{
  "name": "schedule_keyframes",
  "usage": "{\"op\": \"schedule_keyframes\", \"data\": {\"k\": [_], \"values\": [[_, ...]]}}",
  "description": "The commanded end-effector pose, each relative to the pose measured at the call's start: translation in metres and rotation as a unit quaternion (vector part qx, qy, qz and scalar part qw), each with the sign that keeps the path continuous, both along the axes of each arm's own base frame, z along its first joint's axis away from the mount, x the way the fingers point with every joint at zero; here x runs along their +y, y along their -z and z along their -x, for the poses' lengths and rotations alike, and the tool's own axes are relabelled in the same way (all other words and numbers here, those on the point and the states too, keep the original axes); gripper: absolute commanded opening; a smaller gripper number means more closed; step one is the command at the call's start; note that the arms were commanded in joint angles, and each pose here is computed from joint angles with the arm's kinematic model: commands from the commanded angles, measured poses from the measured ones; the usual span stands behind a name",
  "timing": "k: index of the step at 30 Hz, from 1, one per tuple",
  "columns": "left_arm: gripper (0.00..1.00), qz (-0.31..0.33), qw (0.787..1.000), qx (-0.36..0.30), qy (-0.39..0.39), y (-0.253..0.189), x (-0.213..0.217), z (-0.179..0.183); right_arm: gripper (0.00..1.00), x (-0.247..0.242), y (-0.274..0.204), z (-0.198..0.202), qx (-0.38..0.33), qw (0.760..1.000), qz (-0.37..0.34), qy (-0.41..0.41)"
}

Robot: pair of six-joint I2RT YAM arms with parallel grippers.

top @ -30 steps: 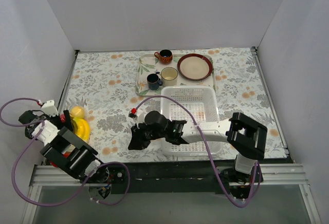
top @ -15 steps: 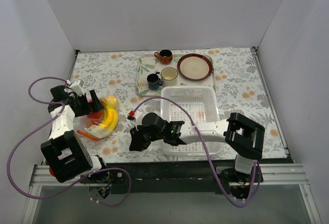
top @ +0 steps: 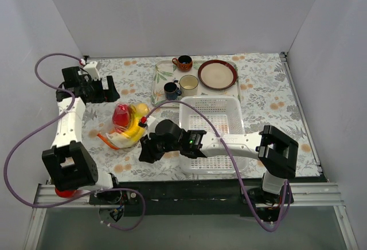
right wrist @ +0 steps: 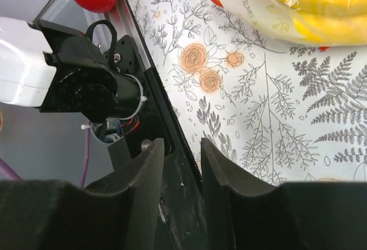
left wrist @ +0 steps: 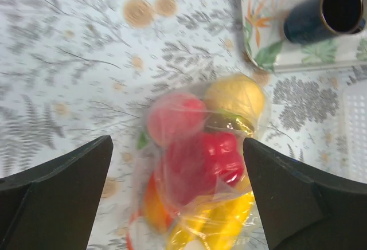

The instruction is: Open the zip-top bag and remove the fake food

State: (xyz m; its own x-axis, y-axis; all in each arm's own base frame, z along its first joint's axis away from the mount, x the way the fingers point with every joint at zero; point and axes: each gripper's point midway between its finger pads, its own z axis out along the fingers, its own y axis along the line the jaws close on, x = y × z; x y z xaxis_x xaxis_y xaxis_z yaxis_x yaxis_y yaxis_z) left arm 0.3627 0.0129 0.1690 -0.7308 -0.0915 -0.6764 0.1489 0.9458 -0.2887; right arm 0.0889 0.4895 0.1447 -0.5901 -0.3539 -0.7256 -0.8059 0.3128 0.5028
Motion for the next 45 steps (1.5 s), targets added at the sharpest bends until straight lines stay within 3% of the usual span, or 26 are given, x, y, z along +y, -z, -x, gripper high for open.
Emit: {"op": "schedule_keyframes", "data": {"k": [1, 3, 6, 9, 13, 17, 19, 23, 24, 26, 28, 33, 34, 40, 45], "values": [[0.98, -0.106, 0.989, -0.096, -0.032, -0.065, 0.035, 0.006, 0.5, 0.002, -0.028, -0.007, -0.036, 0.999, -0.022, 0.009], [0.98, -0.118, 0.987, -0.106, -0.037, -0.075, 0.036, 0.013, 0.64, 0.001, -0.031, -0.01, -0.043, 0.999, -0.022, 0.016], [0.98, -0.132, 0.986, -0.087, -0.051, -0.076, 0.045, 0.032, 0.65, -0.005, -0.035, -0.013, -0.052, 0.998, -0.014, 0.025], [0.98, -0.15, 0.983, -0.072, -0.073, -0.072, 0.084, 0.063, 0.65, -0.016, -0.037, -0.013, -0.061, 0.998, -0.011, 0.031], [0.98, -0.187, 0.966, -0.024, -0.177, -0.037, 0.165, 0.133, 0.66, -0.029, -0.044, -0.015, -0.074, 0.997, -0.008, 0.037], [0.98, -0.19, 0.973, 0.02, -0.129, -0.009, 0.159, 0.198, 0.69, -0.039, -0.048, -0.02, -0.085, 0.995, -0.008, 0.056], [0.98, -0.199, 0.969, 0.017, -0.147, -0.012, 0.162, 0.222, 0.7, -0.043, -0.046, -0.019, -0.083, 0.995, -0.002, 0.057], [0.83, -0.244, 0.954, 0.051, -0.165, -0.005, 0.168, 0.257, 0.7, -0.043, -0.047, -0.019, -0.086, 0.995, -0.001, 0.055], [0.76, -0.25, 0.952, 0.057, -0.169, -0.004, 0.17, 0.263, 0.7, -0.043, -0.048, -0.02, -0.087, 0.995, -0.001, 0.057], [0.77, -0.247, 0.945, 0.08, -0.198, 0.003, 0.178, 0.279, 0.71, -0.046, -0.044, -0.02, -0.087, 0.994, 0.009, 0.058], [0.87, -0.23, 0.941, 0.101, -0.224, 0.016, 0.183, 0.295, 0.72, -0.049, -0.042, -0.02, -0.088, 0.994, 0.015, 0.058], [0.93, -0.196, 0.942, 0.141, -0.231, 0.046, 0.175, 0.323, 0.75, -0.057, -0.035, -0.023, -0.09, 0.993, 0.024, 0.067], [0.98, -0.191, 0.944, 0.146, -0.227, 0.053, 0.17, 0.326, 0.75, -0.058, -0.035, -0.025, -0.09, 0.993, 0.024, 0.068], [0.98, -0.231, 0.939, 0.152, -0.203, 0.062, 0.16, 0.332, 0.77, -0.053, -0.034, -0.027, -0.089, 0.993, 0.025, 0.066], [0.98, -0.221, 0.93, 0.165, -0.244, 0.084, 0.185, 0.342, 0.78, -0.055, -0.034, -0.028, -0.089, 0.993, 0.027, 0.067]]}}
